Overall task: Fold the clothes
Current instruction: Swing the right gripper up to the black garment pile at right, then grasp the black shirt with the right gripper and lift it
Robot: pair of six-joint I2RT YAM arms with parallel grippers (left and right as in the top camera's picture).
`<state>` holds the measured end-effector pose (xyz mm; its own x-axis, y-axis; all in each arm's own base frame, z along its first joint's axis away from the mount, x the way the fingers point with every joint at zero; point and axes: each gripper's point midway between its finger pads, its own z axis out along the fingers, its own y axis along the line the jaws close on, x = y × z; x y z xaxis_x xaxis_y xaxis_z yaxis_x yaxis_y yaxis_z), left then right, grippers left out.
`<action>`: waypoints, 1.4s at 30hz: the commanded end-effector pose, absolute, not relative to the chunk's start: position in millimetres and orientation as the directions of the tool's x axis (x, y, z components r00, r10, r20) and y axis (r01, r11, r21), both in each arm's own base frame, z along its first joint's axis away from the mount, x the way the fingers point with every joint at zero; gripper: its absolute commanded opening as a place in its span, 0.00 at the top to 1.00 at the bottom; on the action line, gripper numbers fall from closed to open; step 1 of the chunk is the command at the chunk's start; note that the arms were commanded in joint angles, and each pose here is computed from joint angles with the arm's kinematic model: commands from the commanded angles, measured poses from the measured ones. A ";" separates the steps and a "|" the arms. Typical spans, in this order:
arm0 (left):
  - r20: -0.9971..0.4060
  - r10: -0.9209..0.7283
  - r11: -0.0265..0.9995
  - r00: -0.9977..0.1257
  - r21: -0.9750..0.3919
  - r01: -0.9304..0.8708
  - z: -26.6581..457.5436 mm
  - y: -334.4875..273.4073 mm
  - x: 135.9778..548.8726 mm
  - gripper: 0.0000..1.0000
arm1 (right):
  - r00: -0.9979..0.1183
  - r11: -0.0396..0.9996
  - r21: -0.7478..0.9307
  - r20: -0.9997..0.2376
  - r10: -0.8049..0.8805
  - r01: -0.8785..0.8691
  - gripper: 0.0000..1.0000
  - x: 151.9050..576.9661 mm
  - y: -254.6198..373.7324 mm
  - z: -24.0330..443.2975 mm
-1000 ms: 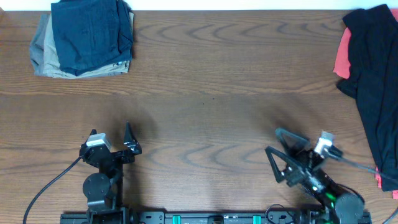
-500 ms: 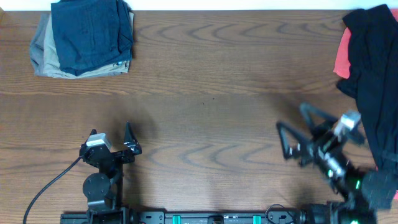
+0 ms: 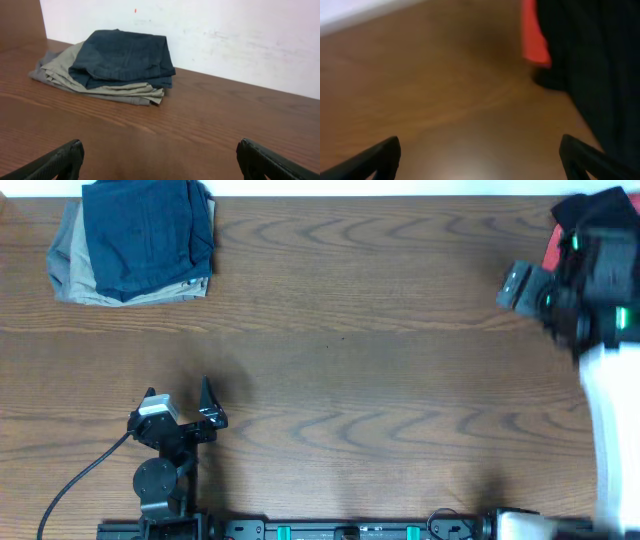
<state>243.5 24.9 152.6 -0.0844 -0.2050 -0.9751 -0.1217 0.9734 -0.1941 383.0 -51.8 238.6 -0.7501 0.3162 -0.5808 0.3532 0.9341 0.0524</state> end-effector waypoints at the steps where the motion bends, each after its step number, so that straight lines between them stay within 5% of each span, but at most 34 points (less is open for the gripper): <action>1: -0.971 -0.203 0.973 -0.127 -0.185 -0.141 137.3 26.6 242.6 0.02 | -0.787 0.914 -0.063 -0.534 0.308 0.401 0.01 402.1 -79.9 225.0; 14: -0.971 -0.203 0.973 -0.127 -0.185 -0.141 137.3 26.6 242.6 0.02 | -0.869 0.877 -0.149 -0.282 0.406 0.458 0.01 417.6 -149.8 92.9; 18: -0.971 -0.203 0.973 -0.127 -0.185 -0.141 137.3 26.6 242.6 0.02 | -0.861 0.866 -0.133 -0.250 0.442 0.483 0.11 417.6 -170.9 65.1; 42: -0.971 -0.203 0.973 -0.127 -0.185 -0.141 137.3 26.6 242.6 0.02 | -0.850 0.882 -0.039 -0.291 0.439 0.469 0.36 453.7 -181.2 8.0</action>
